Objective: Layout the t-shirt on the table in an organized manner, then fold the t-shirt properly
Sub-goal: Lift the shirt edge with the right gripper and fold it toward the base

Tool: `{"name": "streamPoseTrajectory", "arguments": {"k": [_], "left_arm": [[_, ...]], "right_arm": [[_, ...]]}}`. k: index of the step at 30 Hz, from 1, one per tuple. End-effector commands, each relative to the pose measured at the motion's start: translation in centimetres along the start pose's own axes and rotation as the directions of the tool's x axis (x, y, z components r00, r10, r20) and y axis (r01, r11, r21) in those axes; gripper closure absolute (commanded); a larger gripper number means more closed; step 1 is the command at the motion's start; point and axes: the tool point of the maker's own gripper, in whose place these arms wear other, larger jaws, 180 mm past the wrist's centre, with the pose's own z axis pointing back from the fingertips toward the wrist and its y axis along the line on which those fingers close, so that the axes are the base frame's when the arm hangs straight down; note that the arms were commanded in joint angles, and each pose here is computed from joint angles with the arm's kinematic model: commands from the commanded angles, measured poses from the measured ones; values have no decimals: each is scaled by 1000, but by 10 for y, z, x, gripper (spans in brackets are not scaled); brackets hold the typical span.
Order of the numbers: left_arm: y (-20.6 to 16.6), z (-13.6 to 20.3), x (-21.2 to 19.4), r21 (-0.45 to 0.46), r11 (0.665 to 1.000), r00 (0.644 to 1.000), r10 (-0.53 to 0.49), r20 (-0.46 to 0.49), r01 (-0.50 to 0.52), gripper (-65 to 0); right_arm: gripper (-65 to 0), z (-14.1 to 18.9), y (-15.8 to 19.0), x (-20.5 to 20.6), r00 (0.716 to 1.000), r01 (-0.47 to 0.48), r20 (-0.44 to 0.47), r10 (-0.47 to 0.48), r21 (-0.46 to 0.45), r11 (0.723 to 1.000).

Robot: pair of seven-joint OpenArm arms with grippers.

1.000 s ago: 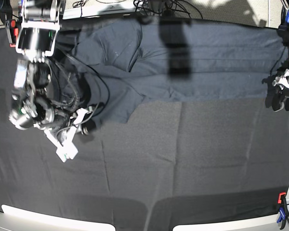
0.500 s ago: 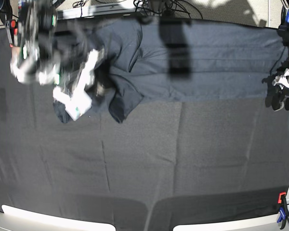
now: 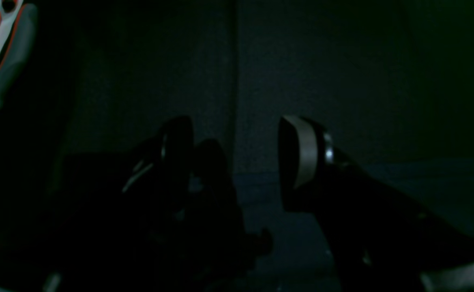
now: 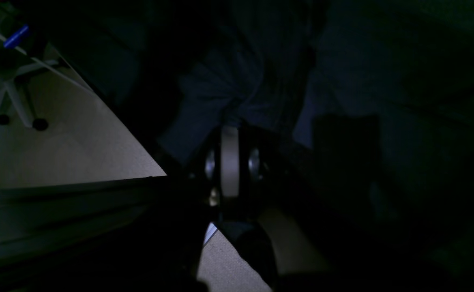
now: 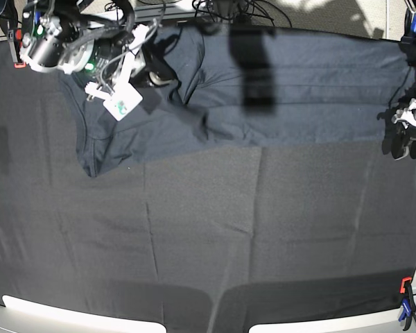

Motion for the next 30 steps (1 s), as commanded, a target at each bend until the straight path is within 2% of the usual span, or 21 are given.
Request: {"name": "streamPoseTrajectory", "arguments": {"k": [1, 4, 7, 11, 13, 16, 18, 25, 30], "left_arm": [[2, 2, 20, -3, 1000, 998, -18, 58, 19, -314], [2, 2, 20, -2, 1000, 998, -18, 57, 18, -314], [2, 2, 20, -3, 1000, 998, -18, 57, 19, -314], [2, 2, 20, -2, 1000, 998, -19, 56, 19, -314], [2, 2, 20, -2, 1000, 998, -19, 56, 19, -314], [2, 2, 19, -2, 1000, 998, -20, 52, 20, -314], [4, 2, 17, 7, 999, 999, -35, 39, 35, -314], [8, 2, 11, 28, 997, 997, -72, 5, 72, -314], [8, 2, 11, 27, 997, 997, -71, 6, 70, -314]], "right_arm": [[0, 3, 4, 10, 999, -18, 42, 17, 15, 1000], [0, 3, 6, 11, 999, -15, 48, 14, 22, 1000], [0, 4, 15, 18, 996, -3, 85, -3, 72, 997], [0, -1, 25, 18, 997, -15, 79, 7, 107, 994], [-60, -5, 32, 16, 998, -29, 65, 21, 125, 992], [-200, -11, 45, 16, 998, -46, 56, 37, 166, 985], [-254, -13, 53, 15, 998, -53, 53, 44, 190, 980], [-257, -11, 48, 15, 997, -58, 52, 49, 178, 982], [-256, -4, 23, 28, 995, -61, 91, 52, 98, 993]]}}
